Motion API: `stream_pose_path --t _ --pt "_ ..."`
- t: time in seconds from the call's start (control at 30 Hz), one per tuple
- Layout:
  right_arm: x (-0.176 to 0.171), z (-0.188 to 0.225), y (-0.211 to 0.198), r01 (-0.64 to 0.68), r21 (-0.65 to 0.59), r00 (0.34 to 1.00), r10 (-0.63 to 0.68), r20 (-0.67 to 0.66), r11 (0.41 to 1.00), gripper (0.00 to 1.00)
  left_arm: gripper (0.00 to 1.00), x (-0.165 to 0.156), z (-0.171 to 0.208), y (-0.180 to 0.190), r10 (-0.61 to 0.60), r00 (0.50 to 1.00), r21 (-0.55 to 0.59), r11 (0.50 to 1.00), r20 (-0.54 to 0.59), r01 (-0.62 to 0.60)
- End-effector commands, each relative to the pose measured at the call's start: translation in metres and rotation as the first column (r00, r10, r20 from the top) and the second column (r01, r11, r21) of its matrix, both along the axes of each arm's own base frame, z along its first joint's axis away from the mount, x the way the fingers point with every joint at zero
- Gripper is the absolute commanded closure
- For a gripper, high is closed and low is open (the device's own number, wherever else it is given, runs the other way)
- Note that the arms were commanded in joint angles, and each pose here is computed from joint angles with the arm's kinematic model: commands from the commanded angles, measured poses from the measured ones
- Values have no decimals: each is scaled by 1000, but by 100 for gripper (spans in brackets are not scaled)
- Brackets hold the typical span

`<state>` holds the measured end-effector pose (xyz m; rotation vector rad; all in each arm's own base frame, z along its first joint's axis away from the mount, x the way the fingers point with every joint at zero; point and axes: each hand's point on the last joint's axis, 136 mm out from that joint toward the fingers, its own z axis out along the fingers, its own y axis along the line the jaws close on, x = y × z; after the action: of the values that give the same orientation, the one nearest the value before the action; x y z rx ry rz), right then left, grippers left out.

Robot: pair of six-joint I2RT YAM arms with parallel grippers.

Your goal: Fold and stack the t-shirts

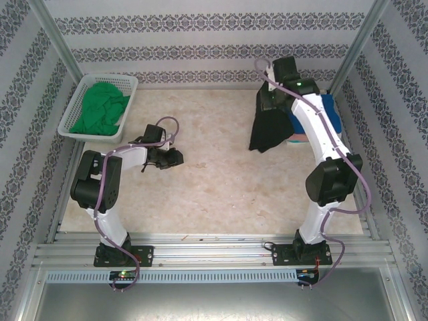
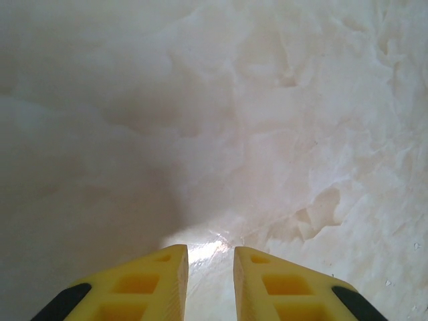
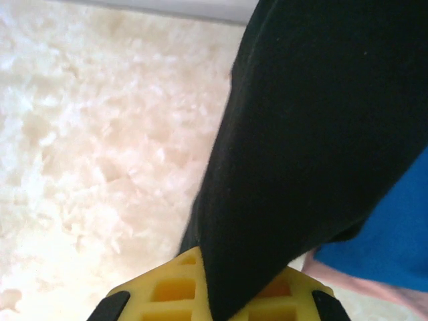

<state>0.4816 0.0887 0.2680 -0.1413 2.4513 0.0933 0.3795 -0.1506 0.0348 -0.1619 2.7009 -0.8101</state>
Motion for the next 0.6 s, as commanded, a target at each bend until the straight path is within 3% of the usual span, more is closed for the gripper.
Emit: stream_pose_path --t 0.0,0.23,0.57 --pt "2 23 -13 22 -5 1000 -22 -6 1000 100 75 5 16 3 -4 998 -22 1000 56 6" --pt "21 51 -26 28 -2 999 -28 26 1000 100 75 -8 12 13 -23 999 33 999 30 22" --pt "54 23 -119 178 88 983 -181 27 980 100 75 -24 8 16 -14 1000 41 999 0 14"
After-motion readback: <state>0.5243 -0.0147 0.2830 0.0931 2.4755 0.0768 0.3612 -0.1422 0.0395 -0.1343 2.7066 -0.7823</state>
